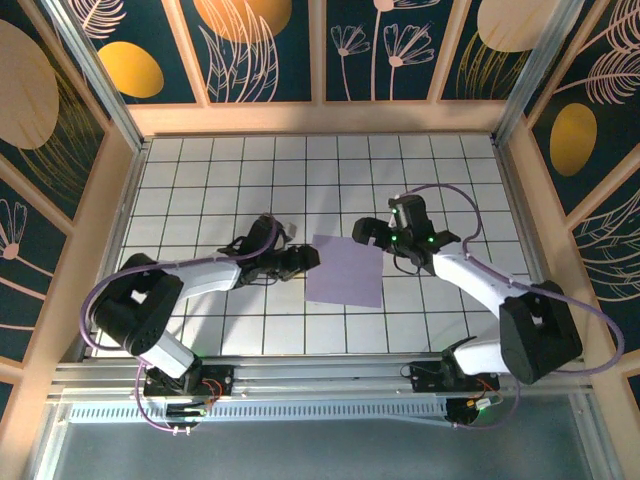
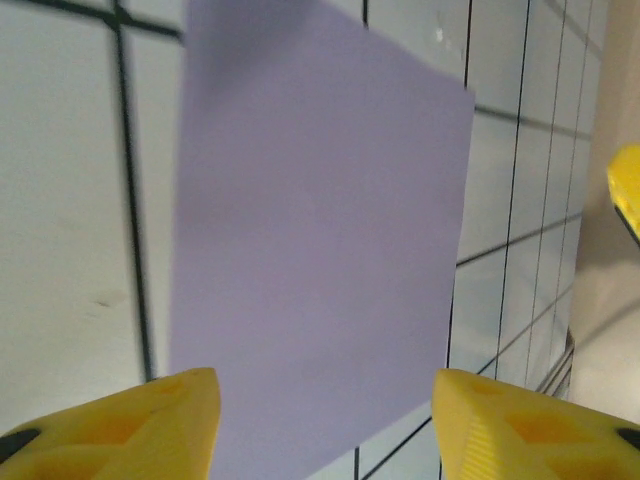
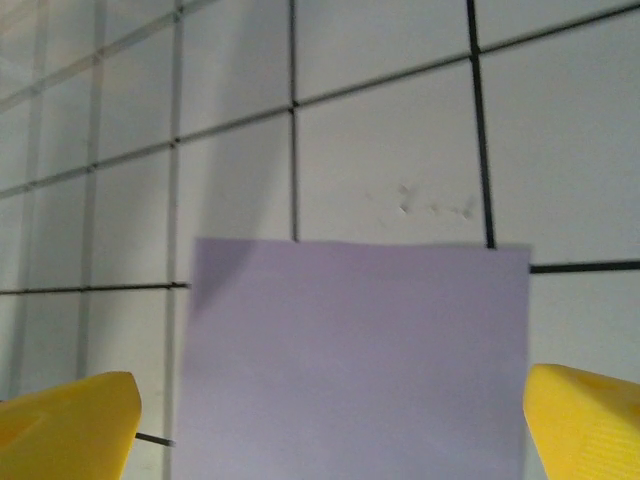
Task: Fold a paper plane with a square sheet of paper (fold left side to right side)
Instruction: Pick up the square sheet of paper from the center of the table.
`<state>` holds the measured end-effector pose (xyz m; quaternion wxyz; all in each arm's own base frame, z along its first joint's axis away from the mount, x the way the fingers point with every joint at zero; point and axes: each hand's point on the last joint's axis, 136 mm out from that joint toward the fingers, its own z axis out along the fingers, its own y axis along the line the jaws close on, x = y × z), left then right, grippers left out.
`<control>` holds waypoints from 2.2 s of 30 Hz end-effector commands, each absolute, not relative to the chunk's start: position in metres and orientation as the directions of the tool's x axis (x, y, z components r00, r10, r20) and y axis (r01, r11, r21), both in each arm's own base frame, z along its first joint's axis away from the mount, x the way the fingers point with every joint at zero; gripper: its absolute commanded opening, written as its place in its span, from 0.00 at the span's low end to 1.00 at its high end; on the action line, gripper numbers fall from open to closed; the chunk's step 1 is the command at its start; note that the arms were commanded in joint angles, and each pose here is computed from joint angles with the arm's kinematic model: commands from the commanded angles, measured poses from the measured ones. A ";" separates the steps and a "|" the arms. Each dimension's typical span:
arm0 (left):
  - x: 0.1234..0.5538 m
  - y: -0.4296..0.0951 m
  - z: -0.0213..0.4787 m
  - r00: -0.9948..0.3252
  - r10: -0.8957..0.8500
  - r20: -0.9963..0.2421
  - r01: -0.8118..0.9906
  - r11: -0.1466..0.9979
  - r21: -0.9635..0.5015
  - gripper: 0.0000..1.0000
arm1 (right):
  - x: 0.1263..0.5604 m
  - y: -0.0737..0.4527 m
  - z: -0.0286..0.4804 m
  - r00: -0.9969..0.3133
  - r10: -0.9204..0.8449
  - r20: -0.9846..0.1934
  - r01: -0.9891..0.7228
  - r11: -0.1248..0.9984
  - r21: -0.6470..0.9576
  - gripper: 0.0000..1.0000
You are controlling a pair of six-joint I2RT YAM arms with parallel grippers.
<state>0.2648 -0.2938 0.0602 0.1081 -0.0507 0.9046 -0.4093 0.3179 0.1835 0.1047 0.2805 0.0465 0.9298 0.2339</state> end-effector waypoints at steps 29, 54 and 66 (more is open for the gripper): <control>0.241 -0.312 0.012 -0.983 -0.169 -0.078 -0.079 0.758 -0.647 0.51 | 0.312 0.219 0.013 -0.929 -0.106 -0.354 -0.182 0.965 0.188 0.98; 0.256 -0.325 0.035 -0.960 -0.257 -0.112 -0.086 0.650 -0.755 0.58 | 0.278 0.245 0.028 -0.955 -0.148 -0.259 -0.226 0.925 0.305 0.49; 0.294 -0.282 0.084 -0.918 -0.352 -0.181 -0.038 0.535 -0.844 0.68 | 0.284 0.245 0.083 -0.948 -0.035 -0.315 -0.236 0.742 0.628 0.34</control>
